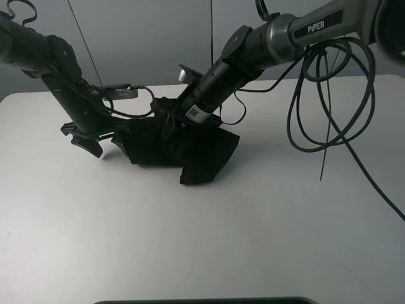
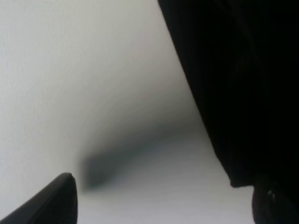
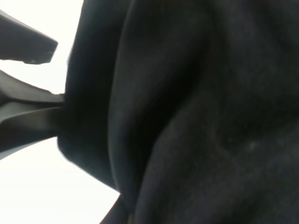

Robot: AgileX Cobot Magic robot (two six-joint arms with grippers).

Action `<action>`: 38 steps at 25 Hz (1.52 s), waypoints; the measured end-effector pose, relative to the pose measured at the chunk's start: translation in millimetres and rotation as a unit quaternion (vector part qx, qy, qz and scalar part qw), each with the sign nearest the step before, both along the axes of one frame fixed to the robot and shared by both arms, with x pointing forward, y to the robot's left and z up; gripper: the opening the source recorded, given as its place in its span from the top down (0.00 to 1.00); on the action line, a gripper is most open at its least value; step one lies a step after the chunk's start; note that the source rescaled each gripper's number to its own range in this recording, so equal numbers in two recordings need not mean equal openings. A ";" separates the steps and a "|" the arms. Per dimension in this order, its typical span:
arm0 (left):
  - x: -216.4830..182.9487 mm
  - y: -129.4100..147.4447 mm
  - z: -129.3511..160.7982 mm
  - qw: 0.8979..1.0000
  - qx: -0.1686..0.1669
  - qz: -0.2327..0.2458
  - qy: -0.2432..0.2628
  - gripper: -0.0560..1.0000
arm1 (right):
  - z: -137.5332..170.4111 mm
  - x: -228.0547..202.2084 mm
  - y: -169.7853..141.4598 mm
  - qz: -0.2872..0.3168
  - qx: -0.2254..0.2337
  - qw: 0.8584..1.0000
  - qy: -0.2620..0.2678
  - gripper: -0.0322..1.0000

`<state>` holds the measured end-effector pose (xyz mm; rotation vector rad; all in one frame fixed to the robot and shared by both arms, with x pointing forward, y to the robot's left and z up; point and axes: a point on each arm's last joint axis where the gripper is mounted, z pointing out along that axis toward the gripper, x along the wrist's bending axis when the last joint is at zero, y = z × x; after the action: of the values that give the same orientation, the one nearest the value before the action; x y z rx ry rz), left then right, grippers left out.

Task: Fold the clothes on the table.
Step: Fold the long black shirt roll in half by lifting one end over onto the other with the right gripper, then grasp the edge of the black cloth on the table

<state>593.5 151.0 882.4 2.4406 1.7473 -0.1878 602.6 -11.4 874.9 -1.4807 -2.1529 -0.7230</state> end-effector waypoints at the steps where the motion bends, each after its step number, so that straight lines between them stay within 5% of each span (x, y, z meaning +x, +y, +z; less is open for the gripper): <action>1: 0.0 0.0 0.0 1.000 0.000 0.000 0.000 0.02 | -4.2 0.3 0.2 -0.001 0.000 1.000 0.002 0.84; 3: 0.0 0.0 0.0 1.000 0.000 0.000 0.000 0.02 | -9.7 0.9 0.8 0.001 0.002 1.000 -0.001 0.84; 5: 0.0 0.0 0.0 1.000 0.000 0.000 0.000 0.02 | -9.9 1.2 1.5 0.011 0.007 1.000 -0.011 0.73; 8: 0.0 0.0 0.0 1.000 0.000 0.000 0.000 0.02 | -8.6 1.1 3.5 0.012 0.018 1.000 -0.014 0.22; 11: 0.0 0.0 0.0 1.000 0.000 0.000 0.000 0.02 | -9.0 0.6 3.0 0.023 0.016 0.999 -0.019 0.02; 17: 0.4 -0.1 0.0 1.000 -0.001 0.001 -0.002 0.02 | 5.3 1.0 -2.1 0.066 -0.018 0.995 -0.070 0.01; 26: 1.0 -0.7 0.6 1.000 -0.003 0.003 -0.003 0.02 | 93.4 1.2 -22.4 0.121 -0.051 0.969 -0.208 0.01; 29: 4.6 -2.6 6.7 1.000 -0.005 -0.001 -0.002 0.02 | 108.6 -0.2 -34.7 0.145 -0.101 0.955 -0.238 0.01; 33: 11.0 -6.2 20.4 1.000 -0.013 -0.009 -0.005 0.02 | 114.8 6.1 -62.1 0.137 -0.188 0.942 -0.242 0.01; 38: 13.8 -16.2 66.0 0.996 -0.076 -0.014 -0.040 0.02 | 107.1 13.2 -110.6 0.081 -0.234 0.948 -0.201 0.01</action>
<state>607.4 134.8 948.4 2.3321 1.6047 -0.2131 615.8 -122.0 981.9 -1.4363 -2.8785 -0.5070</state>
